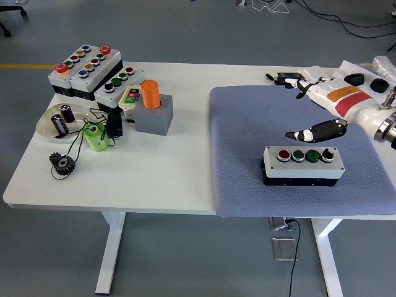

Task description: Pick up the button,place it on the desk,press the button,press the button

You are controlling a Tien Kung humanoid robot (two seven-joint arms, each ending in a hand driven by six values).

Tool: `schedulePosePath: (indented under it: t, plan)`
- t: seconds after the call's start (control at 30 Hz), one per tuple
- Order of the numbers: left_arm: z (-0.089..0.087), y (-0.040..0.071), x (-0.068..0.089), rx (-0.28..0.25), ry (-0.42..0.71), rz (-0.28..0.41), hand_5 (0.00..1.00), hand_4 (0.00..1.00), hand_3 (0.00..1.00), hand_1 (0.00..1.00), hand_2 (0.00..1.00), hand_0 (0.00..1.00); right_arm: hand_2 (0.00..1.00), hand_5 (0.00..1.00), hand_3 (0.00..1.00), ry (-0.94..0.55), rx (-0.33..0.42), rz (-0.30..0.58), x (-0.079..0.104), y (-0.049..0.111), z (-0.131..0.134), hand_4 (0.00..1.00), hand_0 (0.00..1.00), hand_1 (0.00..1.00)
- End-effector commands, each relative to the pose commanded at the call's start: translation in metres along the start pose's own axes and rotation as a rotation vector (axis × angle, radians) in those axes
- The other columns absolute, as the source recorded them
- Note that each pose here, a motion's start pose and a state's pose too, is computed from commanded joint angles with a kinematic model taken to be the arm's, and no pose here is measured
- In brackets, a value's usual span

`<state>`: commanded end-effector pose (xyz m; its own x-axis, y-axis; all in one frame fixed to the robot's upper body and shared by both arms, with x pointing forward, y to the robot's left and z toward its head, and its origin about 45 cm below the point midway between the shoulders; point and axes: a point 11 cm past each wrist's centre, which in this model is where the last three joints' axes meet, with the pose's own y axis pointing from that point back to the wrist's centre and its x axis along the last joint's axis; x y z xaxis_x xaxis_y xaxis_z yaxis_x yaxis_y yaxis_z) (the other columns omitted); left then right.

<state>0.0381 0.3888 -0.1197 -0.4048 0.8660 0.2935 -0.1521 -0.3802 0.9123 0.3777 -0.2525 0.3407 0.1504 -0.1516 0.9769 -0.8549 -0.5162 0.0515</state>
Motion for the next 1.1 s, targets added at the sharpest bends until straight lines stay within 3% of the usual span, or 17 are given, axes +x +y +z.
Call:
schedulePosePath:
  t: [0.17,0.2,0.4,0.67,1.1]
  plan:
    - [-0.001,0.000,0.000,0.002,-0.001,0.000,0.998,0.486,0.689,0.807,0.821,0.725,0.181,0.511,0.808,-0.055,-0.025,-0.092,-0.022,0.009,-0.004,0.779,0.229,0.002]
    - [-0.001,0.000,0.000,0.003,-0.002,0.000,0.998,0.484,0.689,0.807,0.821,0.723,0.062,0.545,0.700,-0.052,-0.036,-0.122,-0.029,0.010,-0.002,0.698,0.117,0.002]
    - [-0.001,0.000,-0.001,0.005,-0.006,-0.001,0.998,0.481,0.689,0.807,0.820,0.721,0.059,0.545,0.707,-0.056,-0.103,-0.244,-0.058,0.014,0.010,0.675,0.113,0.002]
    - [-0.002,0.000,-0.001,0.007,-0.004,-0.001,0.998,0.482,0.690,0.807,0.820,0.720,0.056,0.559,0.711,-0.058,-0.132,-0.287,-0.073,0.015,0.018,0.671,0.108,0.002]
    - [0.000,0.000,-0.002,0.006,-0.010,-0.001,0.998,0.481,0.689,0.806,0.819,0.719,0.060,0.583,0.719,-0.058,-0.162,-0.294,-0.082,0.009,0.026,0.656,0.109,0.002]
